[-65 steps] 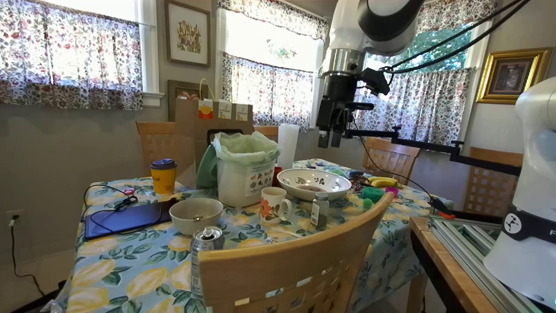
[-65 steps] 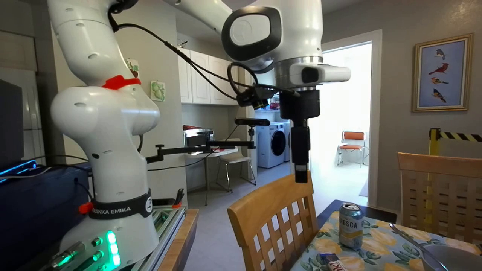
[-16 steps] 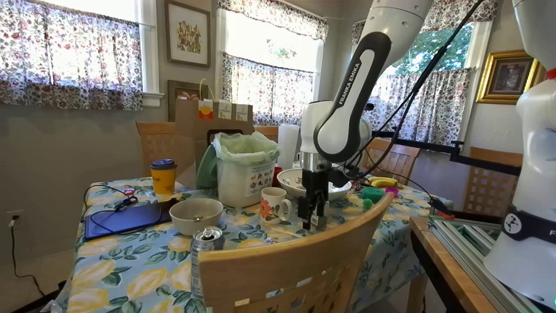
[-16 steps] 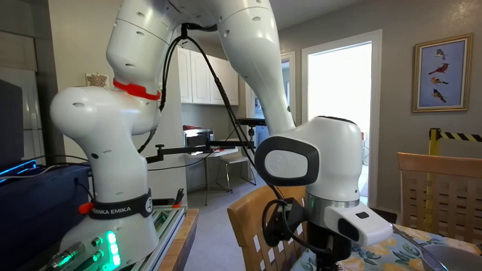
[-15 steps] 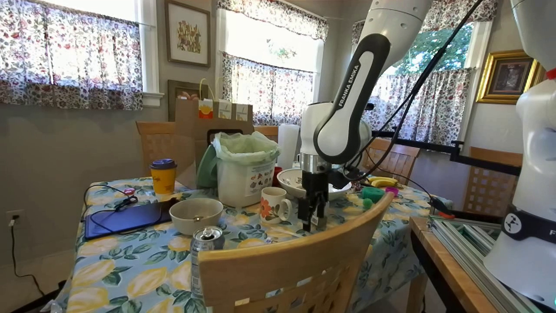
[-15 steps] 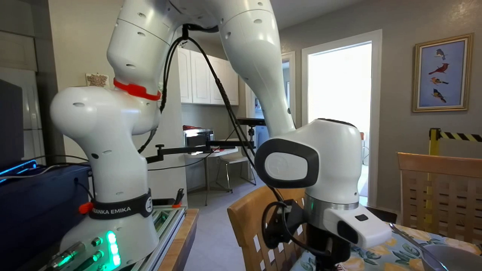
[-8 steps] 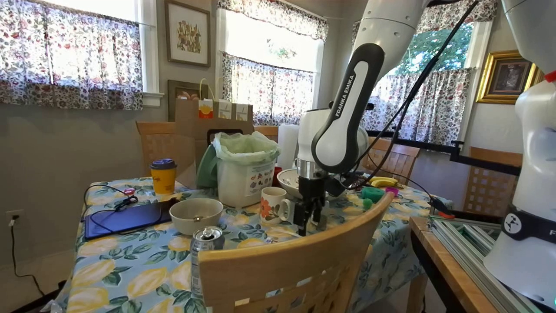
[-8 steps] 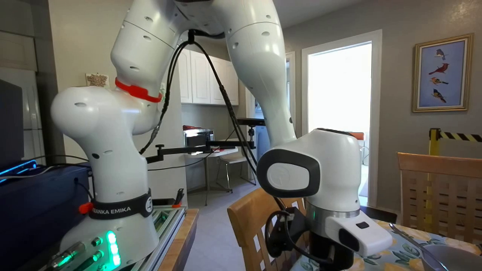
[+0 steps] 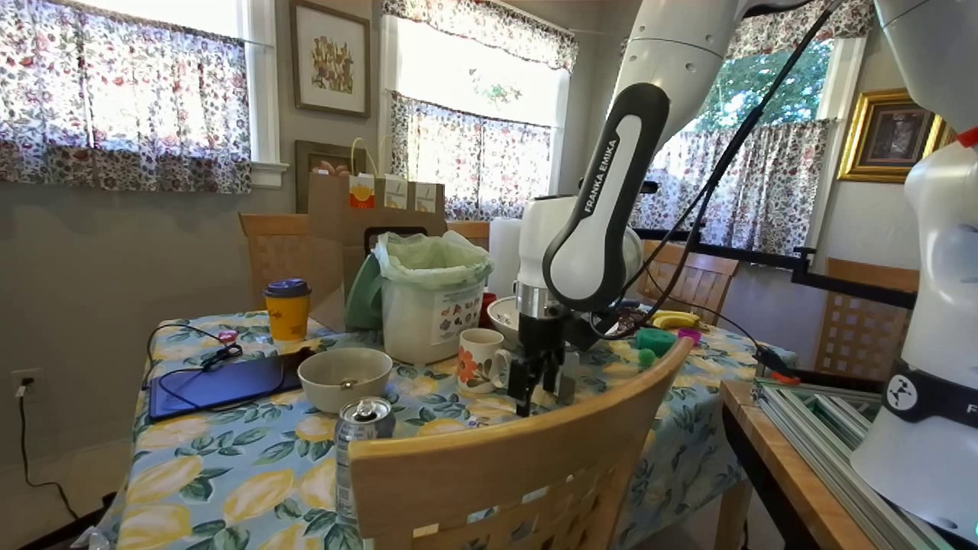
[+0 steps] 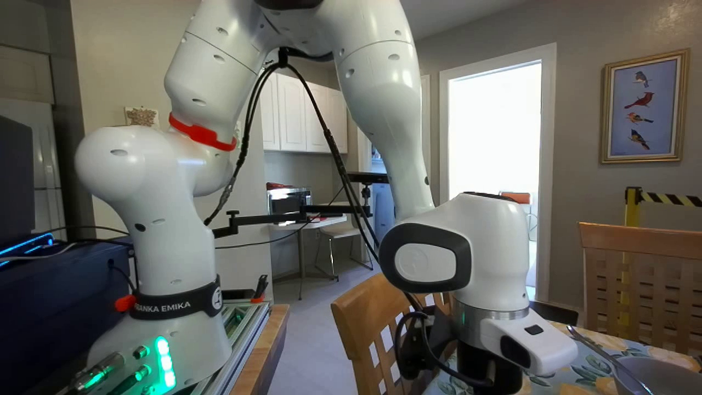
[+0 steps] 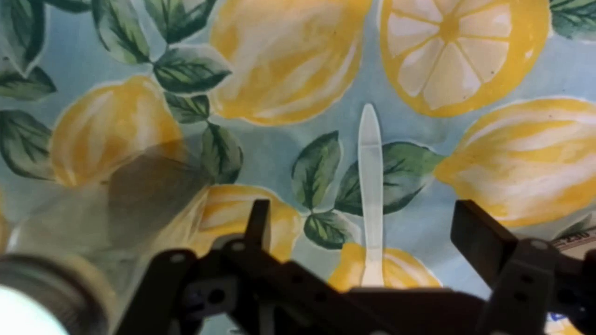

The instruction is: Cut the packet with the knife

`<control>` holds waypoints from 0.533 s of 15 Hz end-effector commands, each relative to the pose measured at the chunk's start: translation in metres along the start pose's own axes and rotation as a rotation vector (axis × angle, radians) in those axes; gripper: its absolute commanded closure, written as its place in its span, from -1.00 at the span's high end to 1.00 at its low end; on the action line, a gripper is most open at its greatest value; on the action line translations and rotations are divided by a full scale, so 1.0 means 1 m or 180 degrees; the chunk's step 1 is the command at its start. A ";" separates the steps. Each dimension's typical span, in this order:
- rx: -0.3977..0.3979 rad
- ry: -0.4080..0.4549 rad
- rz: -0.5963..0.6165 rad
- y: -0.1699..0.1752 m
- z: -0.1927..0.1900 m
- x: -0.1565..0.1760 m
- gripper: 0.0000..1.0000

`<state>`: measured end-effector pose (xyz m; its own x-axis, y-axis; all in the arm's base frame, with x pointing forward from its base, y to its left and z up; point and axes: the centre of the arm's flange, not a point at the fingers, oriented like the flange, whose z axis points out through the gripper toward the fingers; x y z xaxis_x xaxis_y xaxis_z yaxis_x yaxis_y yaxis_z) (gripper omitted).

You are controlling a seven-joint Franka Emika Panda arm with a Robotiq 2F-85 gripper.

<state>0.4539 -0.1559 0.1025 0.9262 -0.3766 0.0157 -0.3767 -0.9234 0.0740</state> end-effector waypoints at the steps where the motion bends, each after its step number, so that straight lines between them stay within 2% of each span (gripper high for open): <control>1: -0.0053 0.0056 -0.0011 -0.010 0.009 0.002 1.00; 8: -0.0096 0.0019 -0.0019 -0.011 0.017 0.001 1.00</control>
<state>0.4531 -0.1429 0.0912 0.9346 -0.3557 0.0035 -0.3546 -0.9311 0.0852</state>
